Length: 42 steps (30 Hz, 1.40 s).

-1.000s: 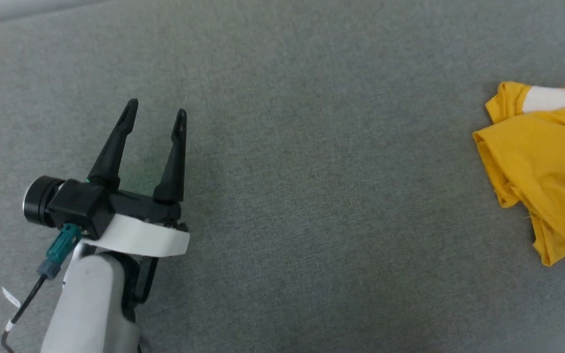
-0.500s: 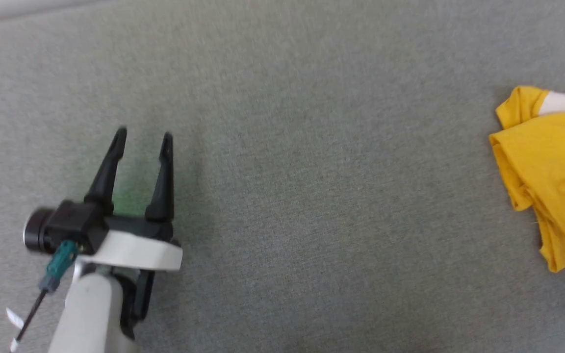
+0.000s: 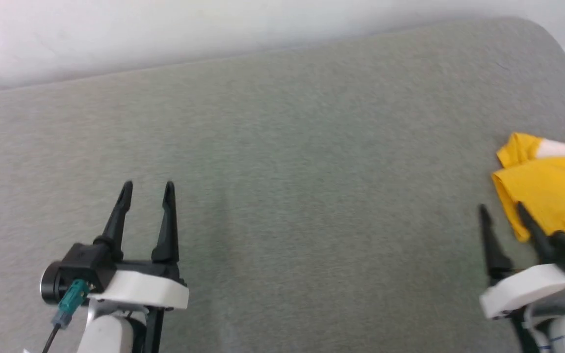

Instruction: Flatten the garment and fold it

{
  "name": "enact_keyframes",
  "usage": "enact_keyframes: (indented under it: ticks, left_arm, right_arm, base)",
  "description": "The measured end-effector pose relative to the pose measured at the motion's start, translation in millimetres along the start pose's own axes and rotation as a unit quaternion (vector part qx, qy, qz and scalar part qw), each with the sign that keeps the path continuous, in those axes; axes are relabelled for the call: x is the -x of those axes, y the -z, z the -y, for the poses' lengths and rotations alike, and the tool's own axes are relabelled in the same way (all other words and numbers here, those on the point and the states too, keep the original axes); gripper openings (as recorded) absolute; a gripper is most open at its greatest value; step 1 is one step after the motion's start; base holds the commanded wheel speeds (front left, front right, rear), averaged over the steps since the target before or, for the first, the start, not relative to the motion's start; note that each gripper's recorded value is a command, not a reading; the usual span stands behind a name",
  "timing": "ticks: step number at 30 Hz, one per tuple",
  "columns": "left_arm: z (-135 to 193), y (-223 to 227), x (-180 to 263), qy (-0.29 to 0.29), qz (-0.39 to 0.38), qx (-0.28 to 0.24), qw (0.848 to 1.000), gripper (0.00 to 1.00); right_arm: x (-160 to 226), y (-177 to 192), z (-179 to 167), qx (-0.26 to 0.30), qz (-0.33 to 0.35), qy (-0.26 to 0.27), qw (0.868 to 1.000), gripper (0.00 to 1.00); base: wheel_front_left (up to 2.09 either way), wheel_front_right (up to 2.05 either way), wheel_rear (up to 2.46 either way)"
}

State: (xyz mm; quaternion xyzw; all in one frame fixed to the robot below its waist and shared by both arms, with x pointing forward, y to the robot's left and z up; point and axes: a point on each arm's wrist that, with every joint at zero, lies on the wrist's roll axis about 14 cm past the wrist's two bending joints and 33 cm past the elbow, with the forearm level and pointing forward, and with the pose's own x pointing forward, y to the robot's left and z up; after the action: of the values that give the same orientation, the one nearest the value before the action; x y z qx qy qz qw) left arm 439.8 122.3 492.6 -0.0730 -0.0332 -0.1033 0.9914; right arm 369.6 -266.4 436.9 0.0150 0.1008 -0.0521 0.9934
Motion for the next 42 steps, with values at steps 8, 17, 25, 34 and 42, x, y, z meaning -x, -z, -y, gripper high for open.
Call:
enact_keyframes:
  ticks: [8,17,25,34,42]
  left_arm:
    - [-41,-10,44,-0.07,-0.005,-0.018,0.997,1.0]
    - [-72,-9,94,-0.126,-0.022,-0.033,0.991,1.0]
    - [-76,-12,111,-0.136,-0.02,-0.033,0.99,1.0]
    - [-73,-9,119,-0.135,-0.024,-0.027,0.99,1.0]
    - [-73,-7,120,-0.134,-0.028,-0.026,0.99,0.0]
  right_arm:
    - [-6,-48,-82,-0.021,0.076,-0.098,0.992,1.0]
    - [20,-70,-109,-0.013,0.103,-0.132,0.986,1.0]
    - [40,-70,-111,-0.01,0.104,-0.132,0.986,1.0]
    - [47,-72,-113,-0.012,0.11,-0.134,0.985,1.0]
    - [47,-72,-114,-0.012,0.109,-0.135,0.985,0.0]
  base:
    - [0.0,0.0,0.0]
    - [0.0,0.0,0.0]
    - [0.0,0.0,0.0]
    - [0.0,0.0,0.0]
    - [0.0,0.0,0.0]
